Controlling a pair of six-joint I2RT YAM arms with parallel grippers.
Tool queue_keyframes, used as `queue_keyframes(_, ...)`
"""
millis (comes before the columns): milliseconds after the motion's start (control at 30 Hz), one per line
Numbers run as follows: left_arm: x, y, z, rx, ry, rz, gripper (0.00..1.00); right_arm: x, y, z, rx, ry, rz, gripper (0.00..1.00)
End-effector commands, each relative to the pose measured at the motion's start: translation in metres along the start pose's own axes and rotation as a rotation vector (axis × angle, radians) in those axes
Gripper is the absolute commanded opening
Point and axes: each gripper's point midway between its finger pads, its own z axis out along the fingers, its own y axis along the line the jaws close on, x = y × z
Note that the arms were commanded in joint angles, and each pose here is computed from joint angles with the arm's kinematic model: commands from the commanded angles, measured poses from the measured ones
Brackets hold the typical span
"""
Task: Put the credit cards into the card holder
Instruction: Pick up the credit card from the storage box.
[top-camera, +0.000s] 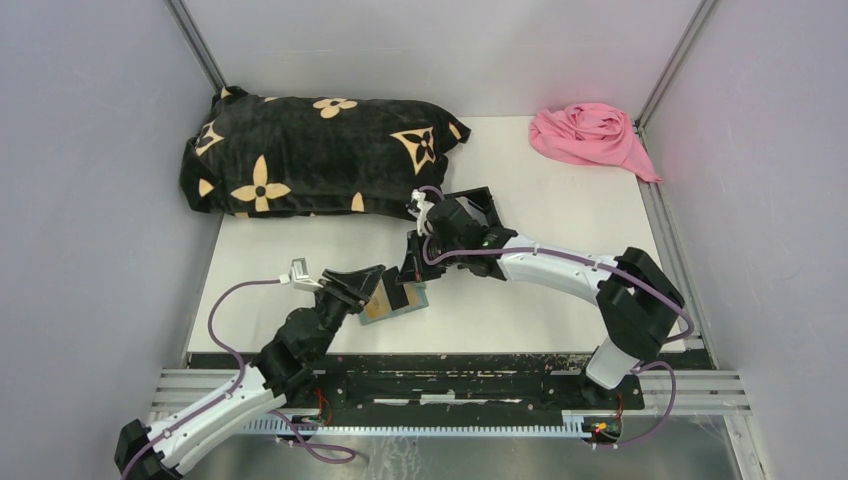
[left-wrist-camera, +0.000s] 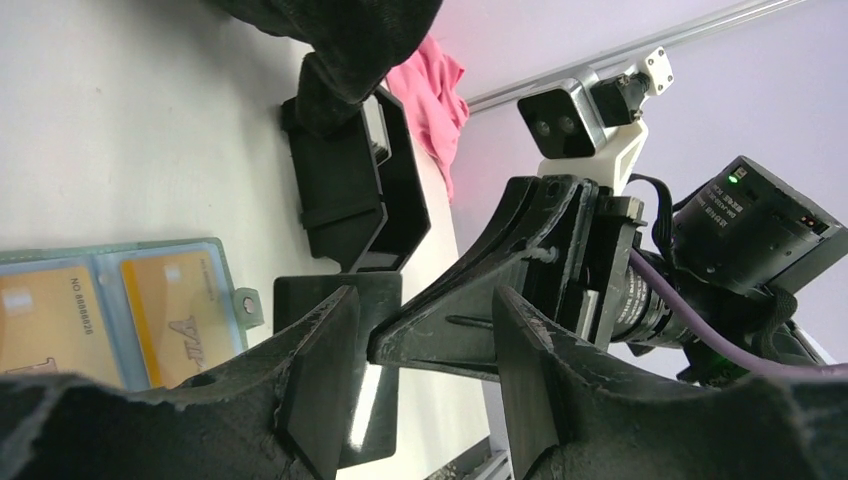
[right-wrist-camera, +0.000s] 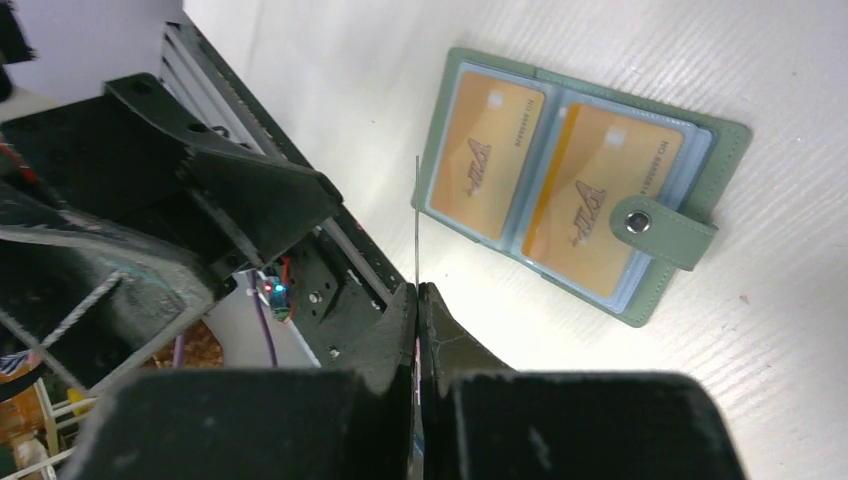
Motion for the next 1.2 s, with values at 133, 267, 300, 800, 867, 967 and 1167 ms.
queue_keyframes(133, 0.019, 0.048, -0.009, -0.054, 0.048, 0.087, 0.58, -0.028, 0.031, -0.021, -0.116, -0.098, 0.0, 0.01)
queue_keyframes(267, 0.019, 0.048, -0.01, -0.049, 0.049, 0.09, 0.58, -0.03, 0.033, -0.023, -0.137, -0.104, 0.01, 0.01)
queue_keyframes(300, 0.019, 0.048, -0.01, -0.047, 0.05, 0.09, 0.58, -0.031, 0.035, -0.023, -0.145, -0.105, 0.012, 0.01)
queue_keyframes(800, 0.022, 0.054, -0.011, -0.068, 0.059, 0.108, 0.59, -0.039, 0.042, -0.039, -0.181, -0.132, 0.017, 0.01)
queue_keyframes(867, 0.021, 0.054, -0.011, -0.064, 0.057, 0.106, 0.59, -0.039, 0.045, -0.04, -0.195, -0.128, 0.02, 0.01)
queue_keyframes(967, 0.021, 0.052, -0.01, -0.054, 0.054, 0.108, 0.6, -0.038, 0.049, -0.04, -0.222, -0.123, 0.03, 0.01)
queue_keyframes(1167, 0.023, 0.044, -0.008, -0.015, 0.058, 0.113, 0.6, -0.04, 0.056, -0.043, -0.283, -0.118, 0.058, 0.01)
